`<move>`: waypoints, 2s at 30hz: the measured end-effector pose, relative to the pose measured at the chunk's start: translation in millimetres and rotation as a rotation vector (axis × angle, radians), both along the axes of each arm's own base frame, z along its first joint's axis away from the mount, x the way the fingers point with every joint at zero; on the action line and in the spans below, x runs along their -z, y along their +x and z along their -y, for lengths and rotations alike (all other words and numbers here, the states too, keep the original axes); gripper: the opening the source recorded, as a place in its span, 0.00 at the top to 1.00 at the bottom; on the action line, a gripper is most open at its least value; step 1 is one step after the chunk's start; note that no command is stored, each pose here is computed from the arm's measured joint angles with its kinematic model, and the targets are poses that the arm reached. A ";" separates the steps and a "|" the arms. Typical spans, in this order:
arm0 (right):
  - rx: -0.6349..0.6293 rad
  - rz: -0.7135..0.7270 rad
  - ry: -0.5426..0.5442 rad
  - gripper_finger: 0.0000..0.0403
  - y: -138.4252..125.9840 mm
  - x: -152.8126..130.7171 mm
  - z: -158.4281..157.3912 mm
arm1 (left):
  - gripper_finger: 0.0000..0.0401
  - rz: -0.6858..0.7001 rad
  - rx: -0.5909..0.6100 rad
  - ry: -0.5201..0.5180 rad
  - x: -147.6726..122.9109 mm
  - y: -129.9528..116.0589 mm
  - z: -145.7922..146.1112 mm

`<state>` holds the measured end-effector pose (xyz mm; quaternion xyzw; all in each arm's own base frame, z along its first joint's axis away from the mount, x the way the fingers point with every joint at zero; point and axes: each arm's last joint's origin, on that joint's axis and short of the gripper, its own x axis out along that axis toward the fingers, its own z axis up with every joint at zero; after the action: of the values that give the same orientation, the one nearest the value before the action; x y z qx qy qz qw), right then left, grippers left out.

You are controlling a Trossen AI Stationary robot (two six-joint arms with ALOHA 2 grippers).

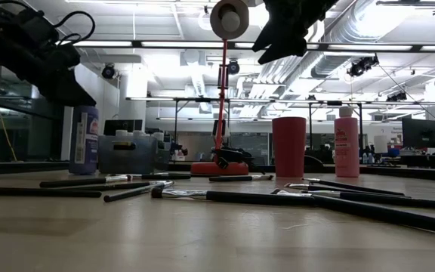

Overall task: Pick & Place Paint Supplies
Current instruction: Put the large blue paint bottle into the bin

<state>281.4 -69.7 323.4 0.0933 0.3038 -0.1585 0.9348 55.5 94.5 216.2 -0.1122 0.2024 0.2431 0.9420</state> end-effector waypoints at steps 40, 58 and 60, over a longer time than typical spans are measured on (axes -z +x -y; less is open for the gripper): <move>0.049 0.008 0.020 0.34 -0.2 0.0 0.7 | 0.71 -0.056 0.041 0.252 -56.3 115.6 -66.3; 0.066 0.007 0.012 0.34 -0.4 -0.1 1.3 | 0.71 -0.160 -0.010 0.204 -19.9 137.7 -90.1; 0.071 0.006 0.008 0.34 -0.5 -0.1 1.5 | 0.71 -0.151 -0.015 0.218 -19.0 139.9 -92.7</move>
<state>281.0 -71.2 323.5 0.1084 0.2981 -0.1901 0.9291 195.5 187.1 235.2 0.0079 0.2440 0.2785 0.9289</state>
